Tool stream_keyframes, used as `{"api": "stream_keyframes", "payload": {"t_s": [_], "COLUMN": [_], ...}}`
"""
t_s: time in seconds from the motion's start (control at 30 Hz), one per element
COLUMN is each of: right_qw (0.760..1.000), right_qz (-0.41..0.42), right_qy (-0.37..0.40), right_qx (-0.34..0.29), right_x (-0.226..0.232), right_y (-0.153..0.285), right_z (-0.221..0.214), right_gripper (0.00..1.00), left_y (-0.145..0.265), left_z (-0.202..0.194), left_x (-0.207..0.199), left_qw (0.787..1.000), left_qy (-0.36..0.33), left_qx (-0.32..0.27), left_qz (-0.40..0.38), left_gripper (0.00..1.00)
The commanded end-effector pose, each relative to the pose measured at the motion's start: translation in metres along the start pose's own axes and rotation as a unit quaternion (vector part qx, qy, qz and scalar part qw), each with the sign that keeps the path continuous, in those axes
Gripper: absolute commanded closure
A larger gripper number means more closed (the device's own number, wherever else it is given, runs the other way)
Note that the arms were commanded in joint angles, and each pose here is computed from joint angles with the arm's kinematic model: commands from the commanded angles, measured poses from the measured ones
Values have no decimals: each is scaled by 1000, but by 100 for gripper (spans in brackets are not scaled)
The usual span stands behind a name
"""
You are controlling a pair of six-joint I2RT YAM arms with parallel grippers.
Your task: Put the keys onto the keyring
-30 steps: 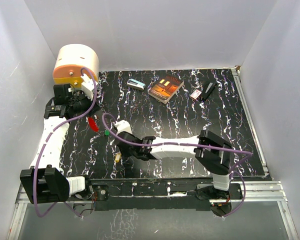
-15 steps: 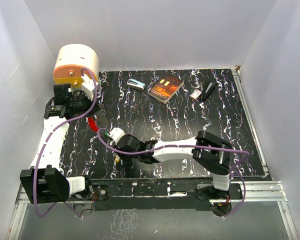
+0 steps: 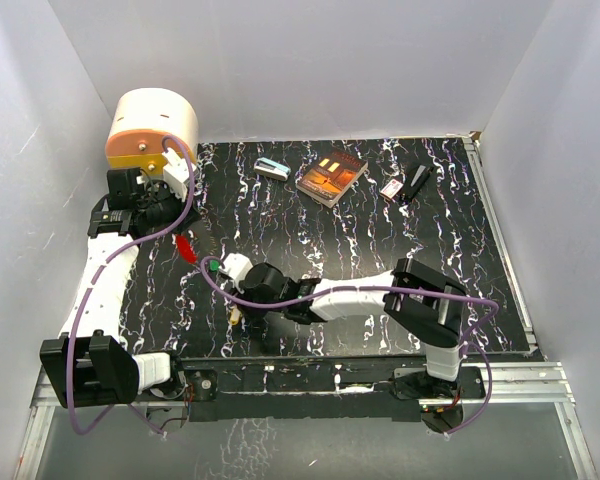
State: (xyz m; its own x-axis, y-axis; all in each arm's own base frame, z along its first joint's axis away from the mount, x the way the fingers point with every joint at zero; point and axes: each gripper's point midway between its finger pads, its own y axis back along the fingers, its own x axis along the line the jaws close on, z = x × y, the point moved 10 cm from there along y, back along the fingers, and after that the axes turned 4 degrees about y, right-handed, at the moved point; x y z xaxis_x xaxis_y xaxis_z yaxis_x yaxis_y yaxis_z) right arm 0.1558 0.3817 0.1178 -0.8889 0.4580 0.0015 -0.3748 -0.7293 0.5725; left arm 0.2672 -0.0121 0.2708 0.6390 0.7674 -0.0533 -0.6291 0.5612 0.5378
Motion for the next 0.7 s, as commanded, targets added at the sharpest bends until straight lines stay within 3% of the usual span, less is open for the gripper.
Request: {"api": "stream_keyframes", "payload": {"t_s": [0.0, 0.67], "right_qw": [998, 997], "right_qz": [15, 54], "right_qy": [7, 4], "right_qx": [-67, -55], "right_x": [-8, -8], "right_y": [4, -10], "right_z": [23, 7], "right_gripper": [64, 66], "left_y": [9, 9], "left_z": [6, 4], "left_x": [-6, -6], "left_qw": [1000, 1000], "left_qy": [-15, -17], "left_qx": [-20, -21], "left_qz": [-10, -8], "left_gripper": [100, 100]}}
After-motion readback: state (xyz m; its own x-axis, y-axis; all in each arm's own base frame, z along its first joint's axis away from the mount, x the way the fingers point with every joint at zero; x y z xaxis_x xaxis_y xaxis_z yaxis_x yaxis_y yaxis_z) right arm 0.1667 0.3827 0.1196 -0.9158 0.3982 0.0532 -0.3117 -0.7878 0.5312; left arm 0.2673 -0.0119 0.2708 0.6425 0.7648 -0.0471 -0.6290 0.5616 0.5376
